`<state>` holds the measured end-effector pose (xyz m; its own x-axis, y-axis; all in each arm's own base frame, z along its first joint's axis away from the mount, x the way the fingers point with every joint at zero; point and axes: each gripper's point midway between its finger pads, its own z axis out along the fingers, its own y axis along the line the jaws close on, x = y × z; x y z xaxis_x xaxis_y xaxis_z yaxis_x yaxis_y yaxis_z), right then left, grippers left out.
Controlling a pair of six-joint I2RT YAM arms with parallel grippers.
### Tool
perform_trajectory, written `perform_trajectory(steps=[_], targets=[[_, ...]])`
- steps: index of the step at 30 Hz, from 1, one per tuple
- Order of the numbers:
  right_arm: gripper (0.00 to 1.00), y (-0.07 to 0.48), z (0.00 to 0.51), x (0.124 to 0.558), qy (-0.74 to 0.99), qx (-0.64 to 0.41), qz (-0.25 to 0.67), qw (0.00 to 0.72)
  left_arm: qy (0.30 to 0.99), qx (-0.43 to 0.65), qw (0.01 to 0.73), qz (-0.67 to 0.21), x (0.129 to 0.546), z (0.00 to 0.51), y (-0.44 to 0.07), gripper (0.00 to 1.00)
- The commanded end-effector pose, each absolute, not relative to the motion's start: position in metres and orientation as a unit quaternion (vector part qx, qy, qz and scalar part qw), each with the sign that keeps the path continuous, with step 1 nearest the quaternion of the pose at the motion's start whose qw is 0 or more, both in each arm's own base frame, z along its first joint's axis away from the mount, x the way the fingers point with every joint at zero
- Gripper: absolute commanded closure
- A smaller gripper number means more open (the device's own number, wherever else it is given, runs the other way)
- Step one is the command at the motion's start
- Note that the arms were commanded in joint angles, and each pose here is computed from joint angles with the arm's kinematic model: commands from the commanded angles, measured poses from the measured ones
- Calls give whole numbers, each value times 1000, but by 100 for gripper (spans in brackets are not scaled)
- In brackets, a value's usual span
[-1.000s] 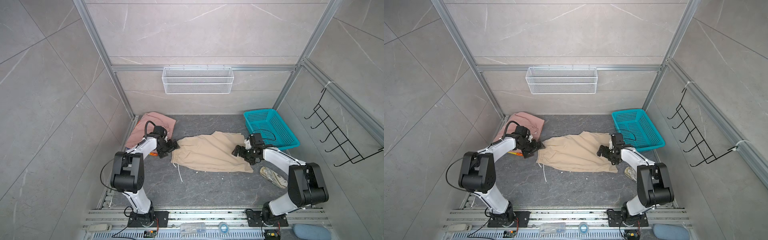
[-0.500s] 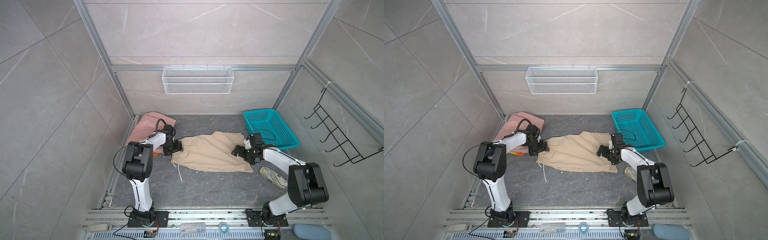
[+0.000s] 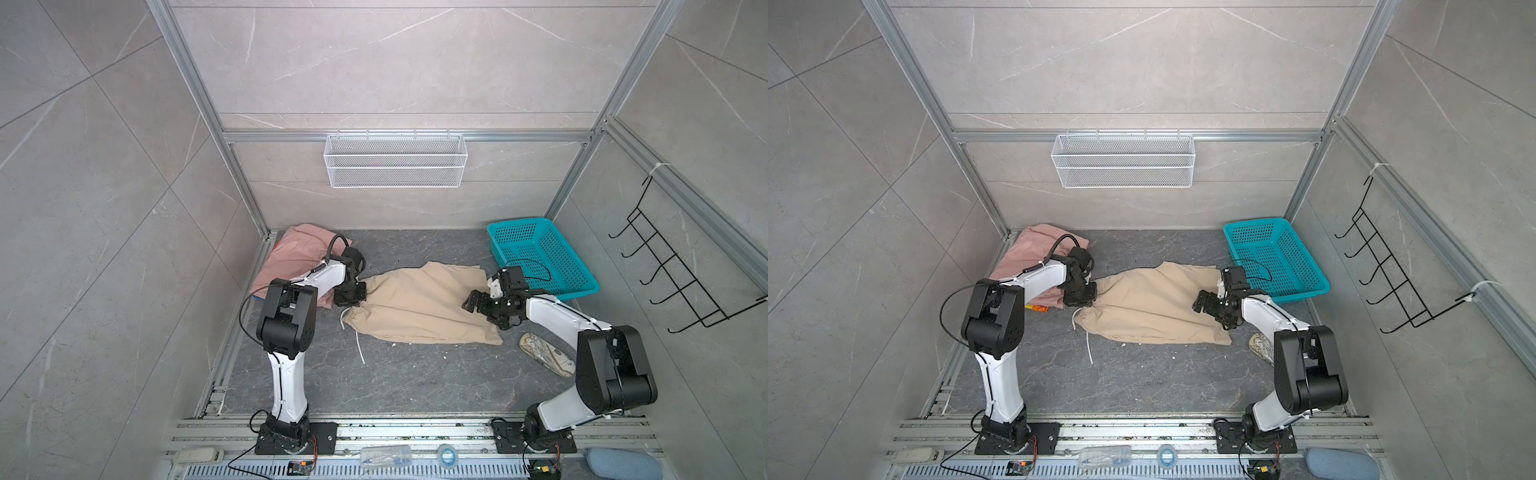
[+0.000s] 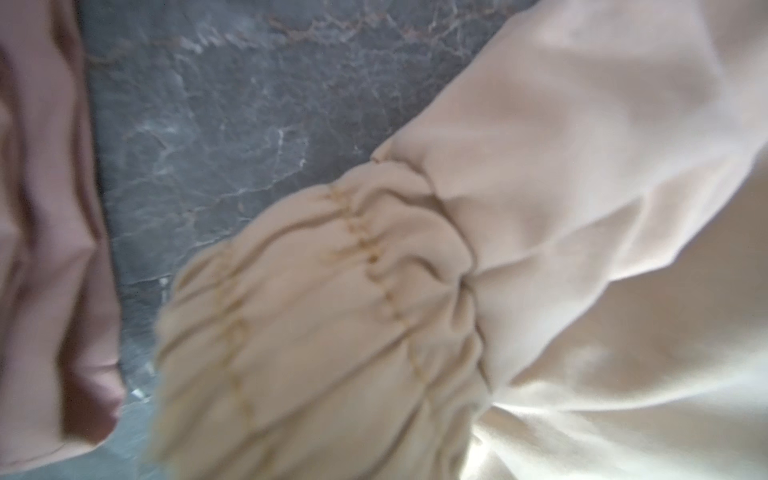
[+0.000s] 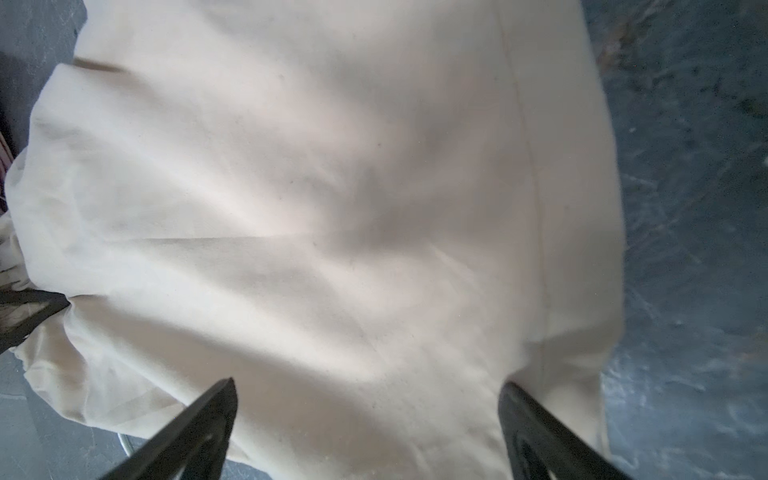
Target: Fold and stack the shorts
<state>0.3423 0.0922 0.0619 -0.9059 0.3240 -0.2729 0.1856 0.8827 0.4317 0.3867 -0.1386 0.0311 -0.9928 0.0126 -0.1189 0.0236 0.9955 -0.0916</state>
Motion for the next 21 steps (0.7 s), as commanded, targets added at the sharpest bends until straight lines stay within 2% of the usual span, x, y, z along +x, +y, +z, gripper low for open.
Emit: perform_trajectory(steps=[1, 6, 14, 21], targets=[[1, 97, 54, 337, 958, 130, 200, 161, 997, 42, 55, 17, 382, 60, -118, 100], [1, 117, 45, 335, 964, 111, 187, 151, 993, 67, 80, 63, 389, 108, -105, 100], [0, 165, 29, 333, 971, 79, 181, 135, 974, 132, 71, 173, 388, 159, -99, 100], [1, 193, 15, 332, 977, 57, 166, 119, 972, 130, 101, 169, 388, 201, -119, 100]])
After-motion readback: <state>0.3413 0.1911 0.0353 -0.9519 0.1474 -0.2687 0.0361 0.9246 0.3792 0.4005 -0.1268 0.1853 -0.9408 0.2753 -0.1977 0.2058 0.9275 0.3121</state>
